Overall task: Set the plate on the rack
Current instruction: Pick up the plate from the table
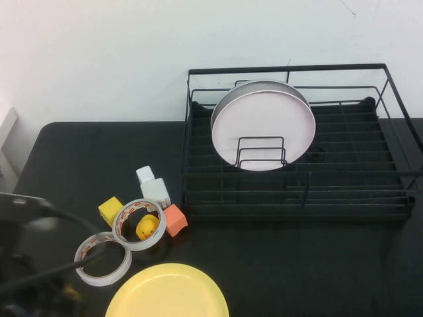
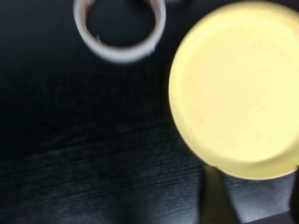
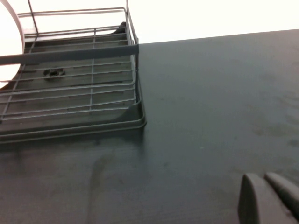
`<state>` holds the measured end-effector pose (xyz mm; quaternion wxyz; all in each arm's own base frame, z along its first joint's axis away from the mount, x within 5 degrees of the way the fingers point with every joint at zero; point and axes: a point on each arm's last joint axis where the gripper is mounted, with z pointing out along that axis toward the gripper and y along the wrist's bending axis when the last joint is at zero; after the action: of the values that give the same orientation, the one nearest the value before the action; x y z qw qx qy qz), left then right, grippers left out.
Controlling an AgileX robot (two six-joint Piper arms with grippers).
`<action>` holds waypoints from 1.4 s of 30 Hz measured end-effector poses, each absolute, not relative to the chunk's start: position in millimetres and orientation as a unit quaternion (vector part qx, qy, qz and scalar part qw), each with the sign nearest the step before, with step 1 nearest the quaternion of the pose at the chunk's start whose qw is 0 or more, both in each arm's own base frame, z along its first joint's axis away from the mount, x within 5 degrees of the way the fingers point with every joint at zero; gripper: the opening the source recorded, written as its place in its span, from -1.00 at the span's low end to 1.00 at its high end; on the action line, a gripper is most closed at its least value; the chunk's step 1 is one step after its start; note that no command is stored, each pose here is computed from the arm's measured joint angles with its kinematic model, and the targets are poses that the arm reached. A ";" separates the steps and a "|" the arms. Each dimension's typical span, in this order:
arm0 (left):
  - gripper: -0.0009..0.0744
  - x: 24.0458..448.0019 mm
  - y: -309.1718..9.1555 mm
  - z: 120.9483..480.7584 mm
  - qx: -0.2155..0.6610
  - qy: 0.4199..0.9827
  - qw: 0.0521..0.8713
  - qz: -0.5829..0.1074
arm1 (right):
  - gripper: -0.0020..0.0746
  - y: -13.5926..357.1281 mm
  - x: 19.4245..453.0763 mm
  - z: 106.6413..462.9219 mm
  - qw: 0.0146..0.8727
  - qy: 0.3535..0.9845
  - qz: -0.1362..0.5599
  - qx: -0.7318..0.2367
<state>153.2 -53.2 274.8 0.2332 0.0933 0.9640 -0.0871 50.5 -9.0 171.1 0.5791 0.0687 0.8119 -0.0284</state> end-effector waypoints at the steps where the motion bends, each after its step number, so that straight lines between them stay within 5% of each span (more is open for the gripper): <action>1: -0.13 157.9 -56.7 270.0 0.095 0.967 0.221 -0.082 | -0.95 -9.0 50.5 171.1 0.579 0.812 -0.028 0.069; 6: 0.12 184.7 -76.3 239.5 0.054 0.980 0.171 -0.086 | -0.95 -9.0 50.5 171.1 0.579 0.812 -0.028 0.069; 34: 0.02 254.4 -102.0 107.4 -0.007 0.994 0.098 -0.056 | -0.95 -9.0 50.5 171.1 0.579 0.812 -0.028 0.069; 42: -0.39 256.0 -101.8 105.5 0.003 0.994 0.097 -0.049 | -0.95 -9.0 50.5 171.1 0.579 0.812 -0.028 0.069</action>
<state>256.0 -101.8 105.5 0.0966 0.0028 0.9941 -0.0494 50.5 -9.0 171.1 0.5791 0.0687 0.8119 -0.0284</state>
